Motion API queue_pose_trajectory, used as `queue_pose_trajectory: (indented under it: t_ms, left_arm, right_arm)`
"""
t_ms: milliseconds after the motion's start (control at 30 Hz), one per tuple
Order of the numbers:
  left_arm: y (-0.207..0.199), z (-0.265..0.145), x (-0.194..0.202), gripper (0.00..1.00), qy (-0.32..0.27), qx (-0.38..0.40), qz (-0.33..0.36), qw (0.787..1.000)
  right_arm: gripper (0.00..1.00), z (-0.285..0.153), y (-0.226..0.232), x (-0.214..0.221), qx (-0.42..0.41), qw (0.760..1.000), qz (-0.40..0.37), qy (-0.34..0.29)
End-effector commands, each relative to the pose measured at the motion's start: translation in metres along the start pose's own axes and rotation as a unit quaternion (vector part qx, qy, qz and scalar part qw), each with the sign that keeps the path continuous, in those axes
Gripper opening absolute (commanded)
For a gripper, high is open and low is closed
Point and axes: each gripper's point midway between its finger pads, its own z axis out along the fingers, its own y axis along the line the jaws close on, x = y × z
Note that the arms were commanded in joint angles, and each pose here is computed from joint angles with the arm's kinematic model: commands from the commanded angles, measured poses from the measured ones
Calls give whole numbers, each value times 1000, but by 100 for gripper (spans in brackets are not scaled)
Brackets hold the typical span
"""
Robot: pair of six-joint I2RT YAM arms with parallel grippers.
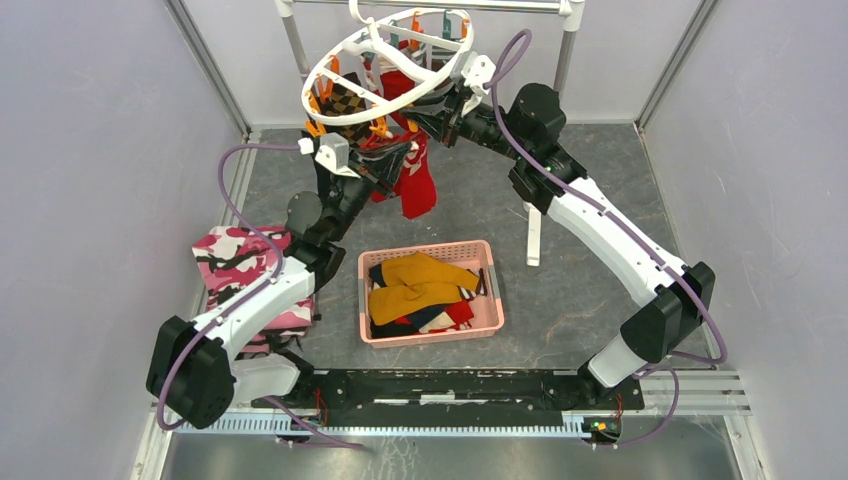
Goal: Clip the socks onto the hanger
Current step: Open the clamp at the hanger.
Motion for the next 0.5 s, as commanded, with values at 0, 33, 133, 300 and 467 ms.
queue_pose_trajectory:
  t_ms: [0, 33, 133, 300, 467]
  left_arm:
    - [-17, 9, -36, 2, -34, 37, -5, 999]
    - [-17, 9, -38, 2, -34, 38, -5, 999]
    - [-20, 8, -40, 2, -33, 47, -7, 998]
    - [-22, 9, -40, 2, -29, 61, -16, 998]
    - [-24, 10, -38, 2, -22, 71, -25, 997]
  right_arm:
    - [0, -3, 7, -31, -31, 999, -22, -35]
    - [0, -3, 8, -31, -34, 999, -22, -34]
    - [0, -5, 9, -29, -48, 998, -22, -36]
    - [0, -6, 7, -28, -57, 997, -18, -39]
    - [0, -7, 6, -29, -57, 997, -20, -40]
